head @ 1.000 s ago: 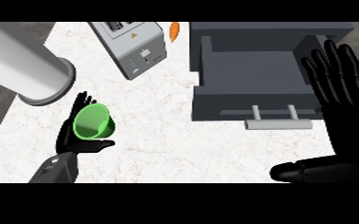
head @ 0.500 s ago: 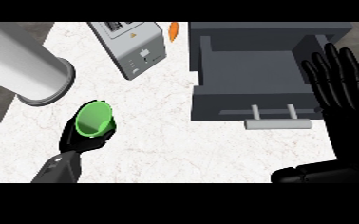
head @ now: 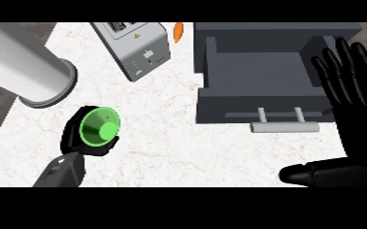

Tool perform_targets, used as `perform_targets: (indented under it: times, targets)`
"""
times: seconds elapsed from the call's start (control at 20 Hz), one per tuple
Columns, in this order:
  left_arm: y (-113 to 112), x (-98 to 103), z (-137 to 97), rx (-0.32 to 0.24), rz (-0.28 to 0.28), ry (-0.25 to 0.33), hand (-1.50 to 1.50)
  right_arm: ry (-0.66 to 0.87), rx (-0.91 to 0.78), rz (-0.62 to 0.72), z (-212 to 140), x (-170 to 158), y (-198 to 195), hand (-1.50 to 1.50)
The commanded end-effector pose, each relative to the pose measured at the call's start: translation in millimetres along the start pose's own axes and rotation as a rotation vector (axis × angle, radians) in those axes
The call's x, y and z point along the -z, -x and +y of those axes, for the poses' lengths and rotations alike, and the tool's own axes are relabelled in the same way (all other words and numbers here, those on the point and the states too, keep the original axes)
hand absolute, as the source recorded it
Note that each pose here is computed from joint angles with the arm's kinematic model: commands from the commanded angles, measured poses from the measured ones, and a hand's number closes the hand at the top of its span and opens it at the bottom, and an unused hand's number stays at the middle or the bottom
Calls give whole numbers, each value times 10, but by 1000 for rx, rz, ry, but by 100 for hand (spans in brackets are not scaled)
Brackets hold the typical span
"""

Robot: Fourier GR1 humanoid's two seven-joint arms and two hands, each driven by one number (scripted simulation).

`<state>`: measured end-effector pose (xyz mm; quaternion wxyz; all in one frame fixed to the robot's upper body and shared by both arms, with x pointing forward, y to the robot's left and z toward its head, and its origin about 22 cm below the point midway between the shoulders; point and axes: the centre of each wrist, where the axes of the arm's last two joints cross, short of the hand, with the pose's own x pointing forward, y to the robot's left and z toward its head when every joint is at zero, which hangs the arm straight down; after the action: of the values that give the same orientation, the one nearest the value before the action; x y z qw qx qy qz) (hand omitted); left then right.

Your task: Pick up the cup, place it into the drawer and close the drawer

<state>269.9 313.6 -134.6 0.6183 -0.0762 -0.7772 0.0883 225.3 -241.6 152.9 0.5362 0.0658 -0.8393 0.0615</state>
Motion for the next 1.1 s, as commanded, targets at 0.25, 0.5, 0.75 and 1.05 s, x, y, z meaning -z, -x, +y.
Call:
perform_targets:
  times: [0.25, 0.5, 0.75, 1.05]
  targets:
    - [92, -97, -362, -29, -183, -61, 150, 6, -6, 6, -51, 173, 106, -150]
    - [-249, 298, -354, -81, -277, 18, 150, 1, -4, 20, 59, -154, 44, -150]
    - [-504, 386, -718, -52, -273, 129, 150, 41, -6, 37, -165, -150, 12, -150]
    - [-990, 558, -1183, -89, -273, 199, 150, 16, -2, 21, -81, -181, 64, -150]
